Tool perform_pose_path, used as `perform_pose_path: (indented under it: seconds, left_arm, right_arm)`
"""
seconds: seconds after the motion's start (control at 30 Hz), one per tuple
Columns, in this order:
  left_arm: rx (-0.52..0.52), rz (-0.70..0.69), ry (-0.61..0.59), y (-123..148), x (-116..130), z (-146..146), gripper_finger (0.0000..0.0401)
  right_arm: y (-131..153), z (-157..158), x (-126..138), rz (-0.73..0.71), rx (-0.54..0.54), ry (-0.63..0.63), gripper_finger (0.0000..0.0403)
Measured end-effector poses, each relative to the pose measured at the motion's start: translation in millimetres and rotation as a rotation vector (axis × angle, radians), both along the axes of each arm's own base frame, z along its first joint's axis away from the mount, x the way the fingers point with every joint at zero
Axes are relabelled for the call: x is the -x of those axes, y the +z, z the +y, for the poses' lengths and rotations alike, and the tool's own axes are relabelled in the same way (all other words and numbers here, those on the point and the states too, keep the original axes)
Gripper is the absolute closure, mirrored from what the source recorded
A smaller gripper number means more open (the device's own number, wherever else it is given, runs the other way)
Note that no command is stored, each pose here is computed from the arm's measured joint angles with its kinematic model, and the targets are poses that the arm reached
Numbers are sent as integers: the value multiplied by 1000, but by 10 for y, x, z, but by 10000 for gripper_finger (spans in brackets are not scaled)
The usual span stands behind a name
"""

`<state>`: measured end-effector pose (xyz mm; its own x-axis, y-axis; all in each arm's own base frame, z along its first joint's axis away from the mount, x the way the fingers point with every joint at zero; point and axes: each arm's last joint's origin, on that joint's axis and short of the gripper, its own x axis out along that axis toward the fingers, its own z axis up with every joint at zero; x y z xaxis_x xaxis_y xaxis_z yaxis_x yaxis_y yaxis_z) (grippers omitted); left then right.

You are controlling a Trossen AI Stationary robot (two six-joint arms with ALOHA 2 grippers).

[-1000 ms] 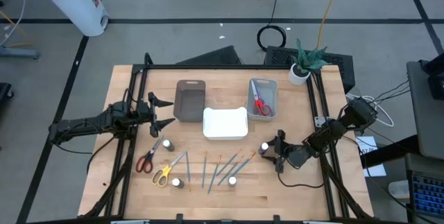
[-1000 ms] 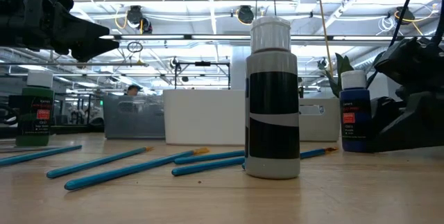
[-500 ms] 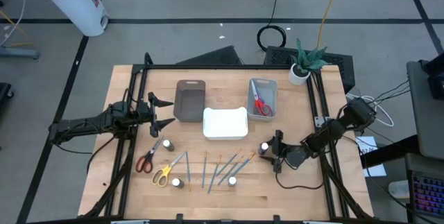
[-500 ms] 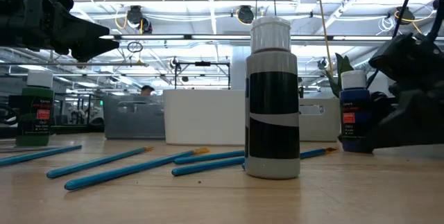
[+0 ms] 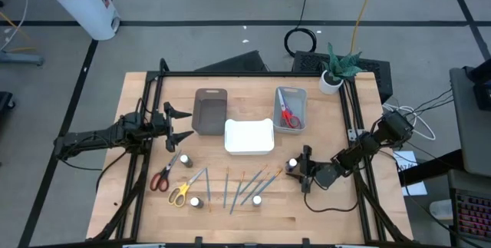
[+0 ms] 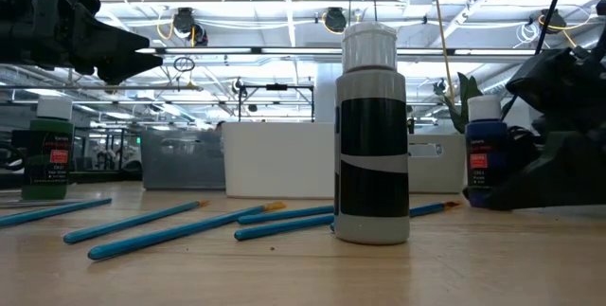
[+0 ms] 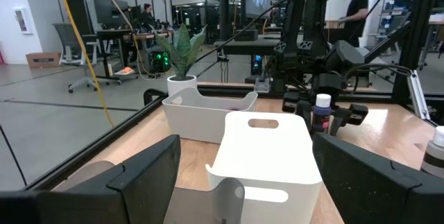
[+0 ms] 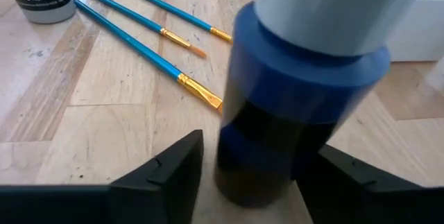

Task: Pick & Place Paint Supplies
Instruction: Put the purple paint bottle into the black bin

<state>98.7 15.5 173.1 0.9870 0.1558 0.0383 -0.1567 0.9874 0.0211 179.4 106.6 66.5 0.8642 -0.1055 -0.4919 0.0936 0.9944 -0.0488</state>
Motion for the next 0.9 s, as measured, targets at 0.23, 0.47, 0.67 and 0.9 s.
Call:
perform_pose_path:
  seconds: [0.23,0.47,0.67,0.9]
  left_arm:
    - [0,0,0,0,0,0,68]
    - [0,0,0,0,0,0,68]
    - [0,0,0,-1,0,0,68]
    - [-2,-9,0,8,0,0,68]
  right_arm:
    - [50,2,2,-11,13,21,273]
    - [383,15,-18,-147,-29,49,284]
    - [762,-42,-7,-314,-100,42,285]
    - [1114,-231,-118,-446,-130,75,296]
